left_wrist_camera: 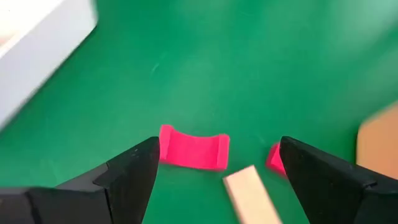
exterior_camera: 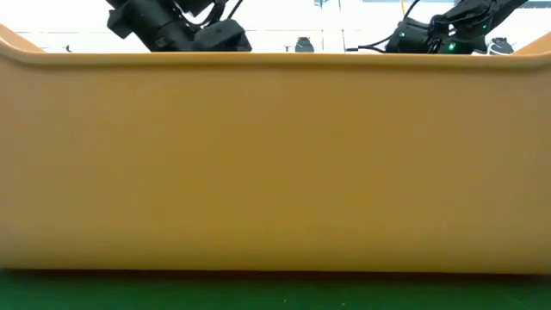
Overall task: Sort & place blocks by color
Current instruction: Put the red block into the yellow bin
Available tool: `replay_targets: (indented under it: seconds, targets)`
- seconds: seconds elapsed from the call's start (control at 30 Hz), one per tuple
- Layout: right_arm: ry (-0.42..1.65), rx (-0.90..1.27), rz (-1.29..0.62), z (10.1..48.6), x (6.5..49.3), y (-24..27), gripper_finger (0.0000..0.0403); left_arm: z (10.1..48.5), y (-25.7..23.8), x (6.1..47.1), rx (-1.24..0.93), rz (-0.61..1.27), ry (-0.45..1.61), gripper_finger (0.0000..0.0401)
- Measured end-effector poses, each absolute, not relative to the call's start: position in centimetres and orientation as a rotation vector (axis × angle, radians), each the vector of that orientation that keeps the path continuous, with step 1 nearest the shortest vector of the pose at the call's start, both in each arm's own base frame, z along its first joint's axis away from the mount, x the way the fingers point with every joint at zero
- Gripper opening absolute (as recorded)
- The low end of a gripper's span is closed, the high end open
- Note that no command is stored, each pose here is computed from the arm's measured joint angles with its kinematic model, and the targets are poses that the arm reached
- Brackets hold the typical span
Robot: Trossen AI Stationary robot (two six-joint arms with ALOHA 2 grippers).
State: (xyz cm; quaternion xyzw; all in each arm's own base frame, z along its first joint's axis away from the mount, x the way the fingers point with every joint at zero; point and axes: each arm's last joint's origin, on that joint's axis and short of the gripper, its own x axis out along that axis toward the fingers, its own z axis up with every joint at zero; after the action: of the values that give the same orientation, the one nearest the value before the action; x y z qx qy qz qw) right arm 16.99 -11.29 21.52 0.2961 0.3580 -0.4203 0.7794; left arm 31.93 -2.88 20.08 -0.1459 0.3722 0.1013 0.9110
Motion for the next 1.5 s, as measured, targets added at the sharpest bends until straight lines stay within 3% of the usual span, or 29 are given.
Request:
replay_targets:
  seconds: [0.33, 0.77, 0.93, 1.23, 1.5]
  targets:
    - [0.737, 0.72, -0.765, 22.3, 16.9, -10.5, 0.0298, 20.0, -2.8, 32.0, 0.316, -0.045, 0.79, 0.0333]
    - [0.688, 0.706, -0.729, 22.8, 17.5, -10.1, 0.0295, 17.4, 0.3, 33.6, 0.255, -0.022, 0.813, 0.0333]
    - [0.686, 0.706, -0.731, 22.8, 17.5, -10.1, 0.0295, 16.9, 0.4, 34.5, 0.101, 0.055, 0.758, 0.0333]
    - [0.613, 0.795, -0.761, 23.0, 17.7, -10.3, 0.0295, 14.7, 0.4, 34.5, 0.18, 0.158, 0.869, 0.0333]
    - [0.598, 0.793, -0.762, 23.1, 17.8, -10.3, 0.0295, 13.2, 0.4, 33.9, 0.04, 0.146, 0.979, 0.0332]
